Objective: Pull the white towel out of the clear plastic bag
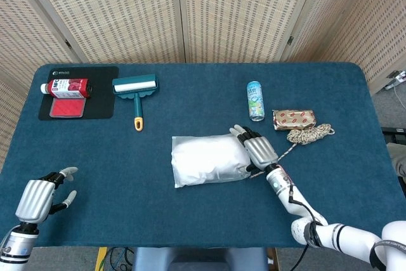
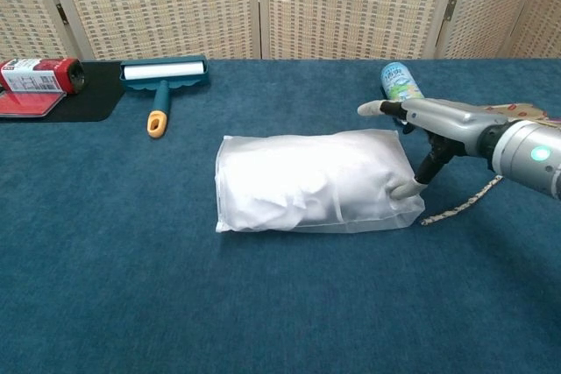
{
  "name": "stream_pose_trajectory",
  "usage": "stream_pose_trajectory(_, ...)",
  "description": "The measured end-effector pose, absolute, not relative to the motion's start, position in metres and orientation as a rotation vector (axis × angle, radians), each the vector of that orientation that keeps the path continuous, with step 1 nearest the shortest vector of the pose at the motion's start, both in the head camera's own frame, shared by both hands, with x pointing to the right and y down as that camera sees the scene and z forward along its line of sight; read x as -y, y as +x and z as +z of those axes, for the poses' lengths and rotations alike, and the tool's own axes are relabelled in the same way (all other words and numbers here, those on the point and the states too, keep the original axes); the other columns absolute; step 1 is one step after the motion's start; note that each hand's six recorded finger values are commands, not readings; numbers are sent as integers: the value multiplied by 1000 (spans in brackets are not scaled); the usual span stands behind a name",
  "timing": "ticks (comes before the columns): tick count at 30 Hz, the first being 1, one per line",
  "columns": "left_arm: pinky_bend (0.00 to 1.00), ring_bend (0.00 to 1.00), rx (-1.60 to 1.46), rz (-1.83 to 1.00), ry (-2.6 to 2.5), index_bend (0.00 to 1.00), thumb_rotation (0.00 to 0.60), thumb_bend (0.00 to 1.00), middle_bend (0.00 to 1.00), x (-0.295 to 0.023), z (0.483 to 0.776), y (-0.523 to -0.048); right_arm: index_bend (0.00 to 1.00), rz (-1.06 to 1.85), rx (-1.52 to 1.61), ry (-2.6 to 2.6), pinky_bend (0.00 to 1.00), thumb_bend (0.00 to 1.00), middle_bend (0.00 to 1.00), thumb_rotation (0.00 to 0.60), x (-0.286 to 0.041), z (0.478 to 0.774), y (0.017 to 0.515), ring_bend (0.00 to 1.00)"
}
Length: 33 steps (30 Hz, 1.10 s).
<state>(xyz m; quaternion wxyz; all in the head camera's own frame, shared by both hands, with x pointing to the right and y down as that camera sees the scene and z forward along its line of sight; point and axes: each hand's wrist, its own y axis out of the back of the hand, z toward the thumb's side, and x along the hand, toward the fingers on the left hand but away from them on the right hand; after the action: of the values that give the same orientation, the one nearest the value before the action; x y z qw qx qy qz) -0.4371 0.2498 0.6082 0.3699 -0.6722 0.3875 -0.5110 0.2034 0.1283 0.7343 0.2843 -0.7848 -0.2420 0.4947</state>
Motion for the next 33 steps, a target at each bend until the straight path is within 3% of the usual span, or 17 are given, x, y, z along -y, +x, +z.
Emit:
stream_pose_trajectory(5, 658, 470, -984, -1316, -1722, 284, 600, 327, 444, -251, 608, -438, 163, 1325, 621, -2102, 386, 0, 285, 600, -122, 740, 194, 246)
stream_pose_trajectory(9, 658, 469, -985, -1323, -1721, 284, 600, 327, 444, -252, 608, -441, 263, 1322, 610, -2101, 432, 30, 358, 600, -120, 743, 191, 322)
stream_pose_trajectory(12, 658, 469, -988, -1322, -1719, 284, 600, 327, 444, -252, 607, -442, 330, 1318, 597, -2091, 442, 184, 412, 600, -118, 745, 190, 377)
stream_pose_trajectory(14, 658, 469, -987, -1321, -1720, 284, 600, 327, 444, -251, 607, -441, 396, 1314, 589, -2086, 494, 356, 470, 600, -118, 746, 189, 437)
stream_pose_trajectory(19, 658, 469, -981, -1315, -1725, 284, 600, 327, 444, -250, 607, -438, 525, 1306, 588, -2073, 629, 548, 595, 600, -117, 747, 189, 570)
stream_pose_trajectory(25, 658, 469, -966, -1310, -1726, 285, 600, 327, 444, -249, 608, -435, 592, 1255, 623, -2046, 688, 567, 651, 600, -114, 741, 190, 625)
stream_pose_trajectory(33, 663, 471, -959, -1292, -1723, 289, 600, 327, 444, -243, 605, -431, 597, 1103, 719, -2021, 691, 548, 654, 600, -108, 719, 195, 627)
